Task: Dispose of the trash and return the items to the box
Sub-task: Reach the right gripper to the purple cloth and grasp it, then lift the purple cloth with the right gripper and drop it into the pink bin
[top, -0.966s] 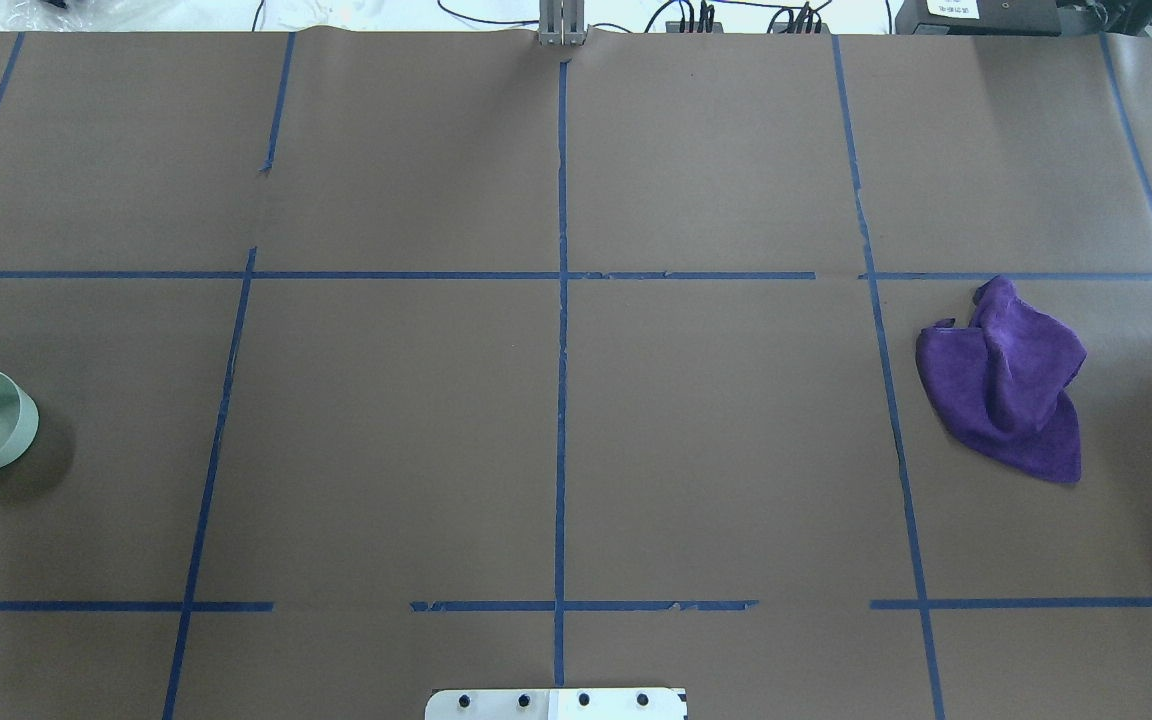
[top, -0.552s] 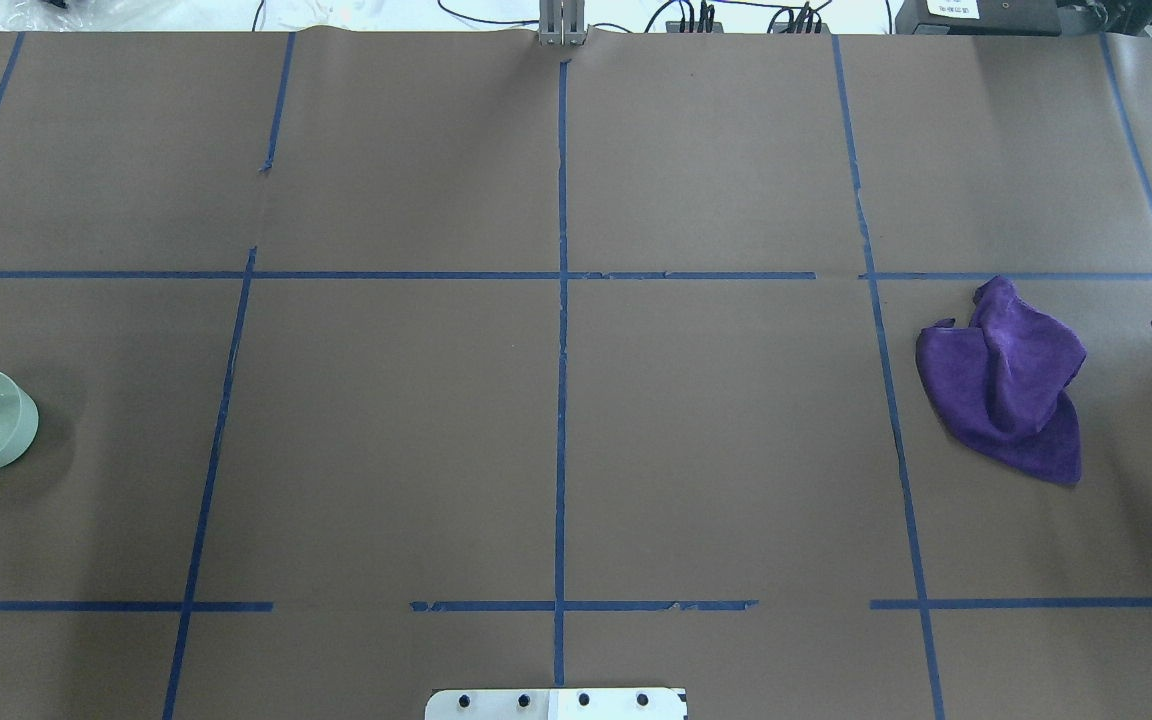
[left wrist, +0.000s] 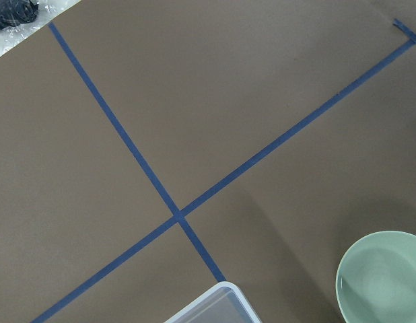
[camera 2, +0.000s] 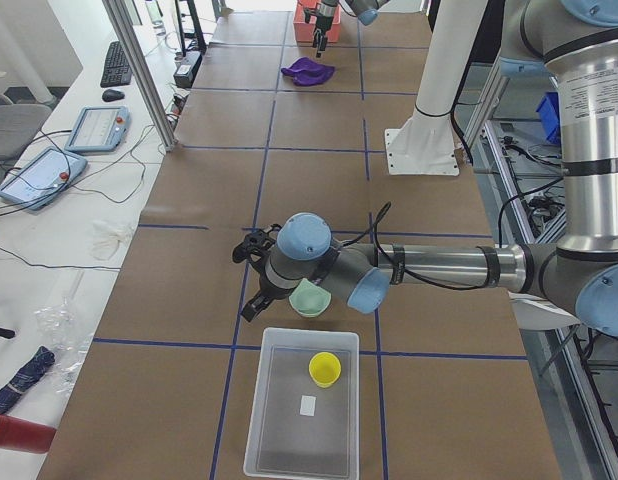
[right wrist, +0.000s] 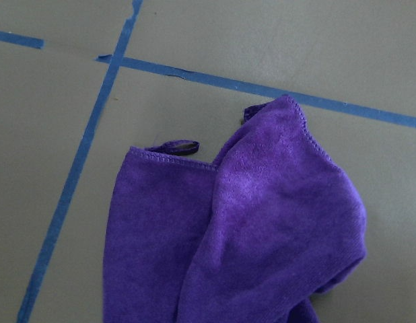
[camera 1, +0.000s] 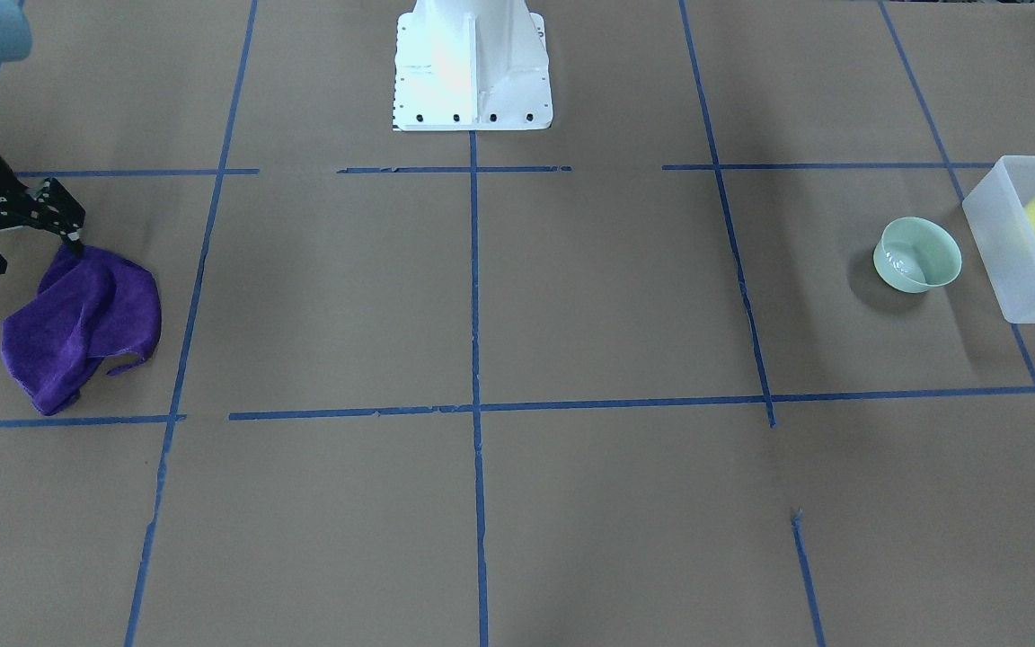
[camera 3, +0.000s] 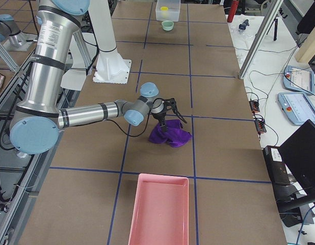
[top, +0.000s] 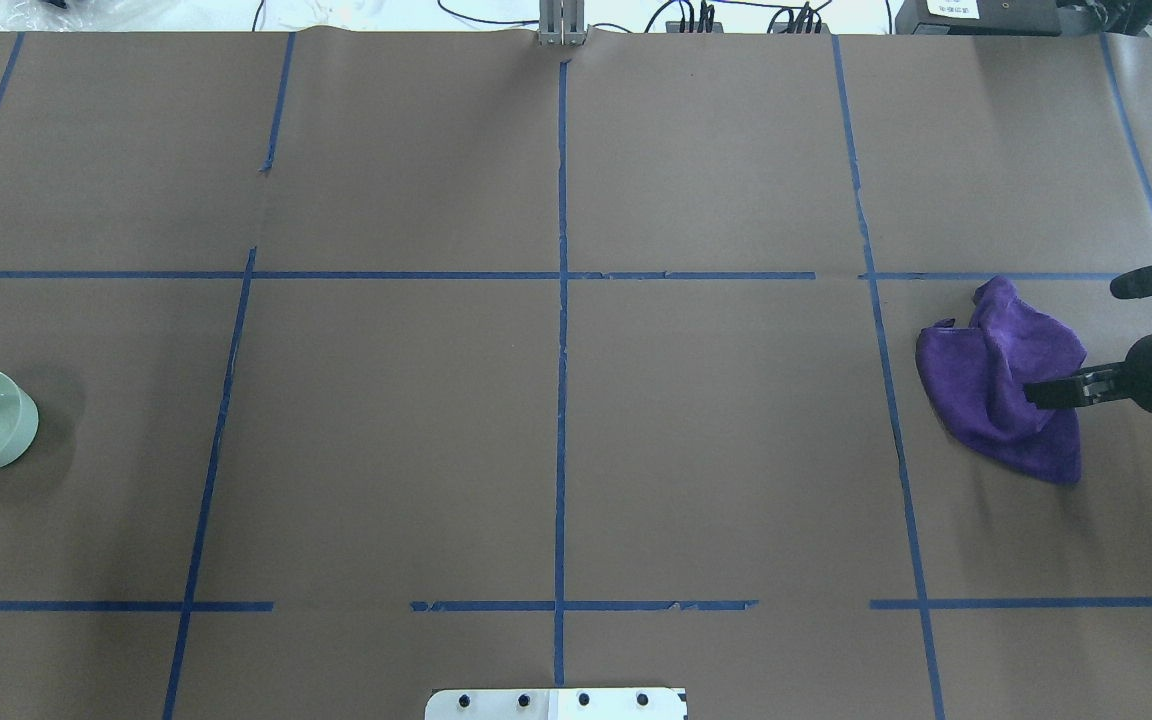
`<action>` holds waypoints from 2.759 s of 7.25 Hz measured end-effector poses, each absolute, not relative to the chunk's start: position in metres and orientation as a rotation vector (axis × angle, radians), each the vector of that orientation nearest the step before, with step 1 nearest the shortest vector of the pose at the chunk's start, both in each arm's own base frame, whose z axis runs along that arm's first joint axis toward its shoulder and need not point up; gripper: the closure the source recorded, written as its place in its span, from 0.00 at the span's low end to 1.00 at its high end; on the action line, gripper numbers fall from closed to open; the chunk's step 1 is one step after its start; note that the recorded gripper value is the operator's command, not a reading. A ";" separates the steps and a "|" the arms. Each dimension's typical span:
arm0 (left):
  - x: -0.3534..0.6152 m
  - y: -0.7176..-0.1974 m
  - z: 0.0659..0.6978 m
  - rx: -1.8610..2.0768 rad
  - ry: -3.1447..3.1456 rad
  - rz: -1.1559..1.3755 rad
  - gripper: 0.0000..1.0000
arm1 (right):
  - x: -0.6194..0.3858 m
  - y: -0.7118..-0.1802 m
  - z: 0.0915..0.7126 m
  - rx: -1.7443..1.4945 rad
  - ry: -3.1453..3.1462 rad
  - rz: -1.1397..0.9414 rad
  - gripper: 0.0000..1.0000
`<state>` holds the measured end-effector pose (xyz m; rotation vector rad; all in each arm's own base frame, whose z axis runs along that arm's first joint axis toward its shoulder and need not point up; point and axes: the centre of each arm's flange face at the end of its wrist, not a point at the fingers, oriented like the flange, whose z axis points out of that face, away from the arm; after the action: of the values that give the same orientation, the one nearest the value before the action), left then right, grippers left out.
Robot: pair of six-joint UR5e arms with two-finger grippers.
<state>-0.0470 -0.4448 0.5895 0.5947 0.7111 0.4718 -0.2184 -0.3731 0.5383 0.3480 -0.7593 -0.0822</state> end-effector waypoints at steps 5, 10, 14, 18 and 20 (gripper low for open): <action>-0.047 -0.449 0.584 0.606 0.709 0.475 0.00 | -0.262 -0.355 0.574 0.351 -0.688 -0.115 1.00; -0.047 -0.448 0.585 0.604 0.710 0.474 0.00 | -0.227 -0.377 0.569 0.425 -0.655 -0.207 1.00; -0.047 -0.448 0.585 0.604 0.710 0.475 0.00 | -0.029 -0.421 0.583 0.450 -0.611 -0.362 1.00; -0.047 -0.448 0.583 0.607 0.709 0.476 0.00 | 0.175 -0.393 0.619 0.415 -0.511 -0.519 0.42; -0.047 -0.448 0.582 0.609 0.709 0.476 0.00 | 0.206 -0.373 0.674 0.348 -0.541 -0.511 0.00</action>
<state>-0.0470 -0.4480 0.5818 0.6088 0.7088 0.4762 0.2065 -0.3730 0.6737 0.3483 -0.5412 -0.5111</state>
